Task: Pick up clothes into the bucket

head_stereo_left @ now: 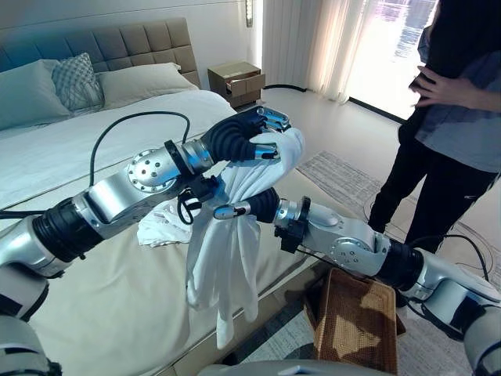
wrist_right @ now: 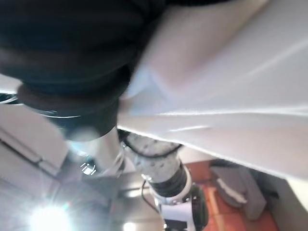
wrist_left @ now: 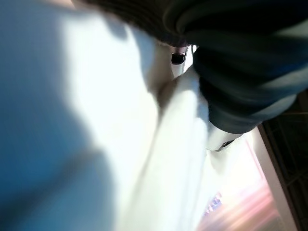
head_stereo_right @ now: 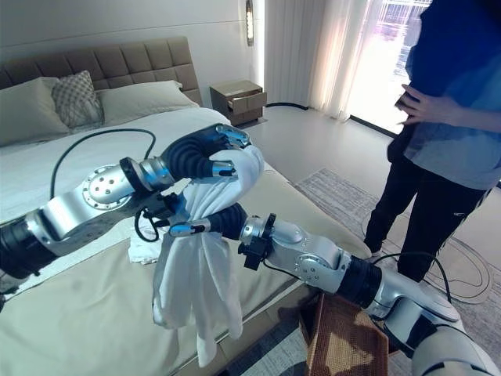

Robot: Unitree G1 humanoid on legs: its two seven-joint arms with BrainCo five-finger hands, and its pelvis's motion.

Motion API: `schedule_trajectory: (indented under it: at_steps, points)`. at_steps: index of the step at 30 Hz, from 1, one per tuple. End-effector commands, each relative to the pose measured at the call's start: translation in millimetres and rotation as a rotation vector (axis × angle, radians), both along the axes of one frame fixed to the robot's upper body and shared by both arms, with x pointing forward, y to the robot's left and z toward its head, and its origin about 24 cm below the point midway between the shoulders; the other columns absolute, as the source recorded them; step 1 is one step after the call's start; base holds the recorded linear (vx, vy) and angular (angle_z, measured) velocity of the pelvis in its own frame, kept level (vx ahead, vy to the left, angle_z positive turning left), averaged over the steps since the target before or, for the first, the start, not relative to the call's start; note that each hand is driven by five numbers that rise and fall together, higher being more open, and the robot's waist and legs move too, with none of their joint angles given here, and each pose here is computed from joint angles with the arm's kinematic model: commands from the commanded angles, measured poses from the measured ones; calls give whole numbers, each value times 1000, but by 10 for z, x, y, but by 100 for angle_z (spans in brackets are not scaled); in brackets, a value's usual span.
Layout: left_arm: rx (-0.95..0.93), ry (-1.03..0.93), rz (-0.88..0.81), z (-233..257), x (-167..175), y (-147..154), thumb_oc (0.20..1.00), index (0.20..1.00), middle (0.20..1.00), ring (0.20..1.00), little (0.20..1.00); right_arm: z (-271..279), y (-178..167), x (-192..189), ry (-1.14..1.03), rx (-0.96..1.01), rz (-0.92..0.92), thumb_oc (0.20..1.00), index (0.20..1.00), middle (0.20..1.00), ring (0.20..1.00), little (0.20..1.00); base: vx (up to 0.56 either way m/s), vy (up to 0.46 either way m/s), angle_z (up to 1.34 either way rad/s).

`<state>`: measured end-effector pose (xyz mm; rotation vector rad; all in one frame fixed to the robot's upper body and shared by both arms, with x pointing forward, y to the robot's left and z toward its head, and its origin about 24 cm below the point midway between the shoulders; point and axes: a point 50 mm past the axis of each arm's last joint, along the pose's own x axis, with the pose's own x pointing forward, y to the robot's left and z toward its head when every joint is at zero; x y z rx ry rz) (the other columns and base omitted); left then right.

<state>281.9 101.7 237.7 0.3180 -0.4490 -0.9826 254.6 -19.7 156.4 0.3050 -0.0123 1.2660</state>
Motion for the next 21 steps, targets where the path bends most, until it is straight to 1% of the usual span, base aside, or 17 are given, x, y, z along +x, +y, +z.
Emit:
schedule_trajectory:
  at_steps: [1,5,8,11,12,13,14,15,16,17,19,20,21]
  points:
    - [-216,-168,57,562,102,33,200,200,200,200,200,313,244,-312,-82,158,192,200,200,200,200,200,0,0,0]
    - [-248,-169,80,556,119,93,200,200,200,200,200,323,206,-278,-97,178,158,200,200,200,200,200,0,0,0]
    - [-275,-176,118,544,125,204,200,200,200,200,200,366,82,-210,-140,179,99,200,200,200,200,200,0,0,0]
    - [-307,-176,161,512,120,331,200,200,200,200,200,407,-116,-130,-188,168,22,200,200,200,200,200,0,0,0]
    - [-307,-176,161,511,119,332,200,200,200,200,200,406,-116,-131,-188,167,22,200,200,200,200,200,0,0,0]
    - [-327,-177,192,483,106,425,200,200,200,200,200,429,-286,-69,-218,155,-46,200,200,200,200,200,0,0,0]
    - [-338,-175,207,468,100,469,200,200,200,200,200,439,-358,-46,-230,151,-76,200,200,200,200,200,0,0,0]
    - [-338,-175,207,466,99,470,200,200,200,200,200,438,-359,-48,-229,150,-76,200,200,200,200,200,0,0,0]
    - [-353,-179,247,437,93,573,200,200,200,200,200,441,-514,2,-245,135,-143,200,200,200,200,200,0,0,0]
    - [-361,-177,269,415,87,634,200,200,200,200,200,443,-598,29,-253,124,-178,200,200,200,200,200,31,-4,0]
    - [-373,-181,299,395,79,711,200,200,200,200,200,433,-709,58,-263,105,-225,200,200,200,200,200,0,0,0]
    - [-373,-180,300,393,78,713,200,200,200,200,200,432,-708,57,-263,105,-224,200,200,200,200,200,0,0,0]
    - [-392,-172,328,355,77,783,200,200,200,200,200,428,-816,81,-275,87,-272,200,200,200,200,200,0,0,0]
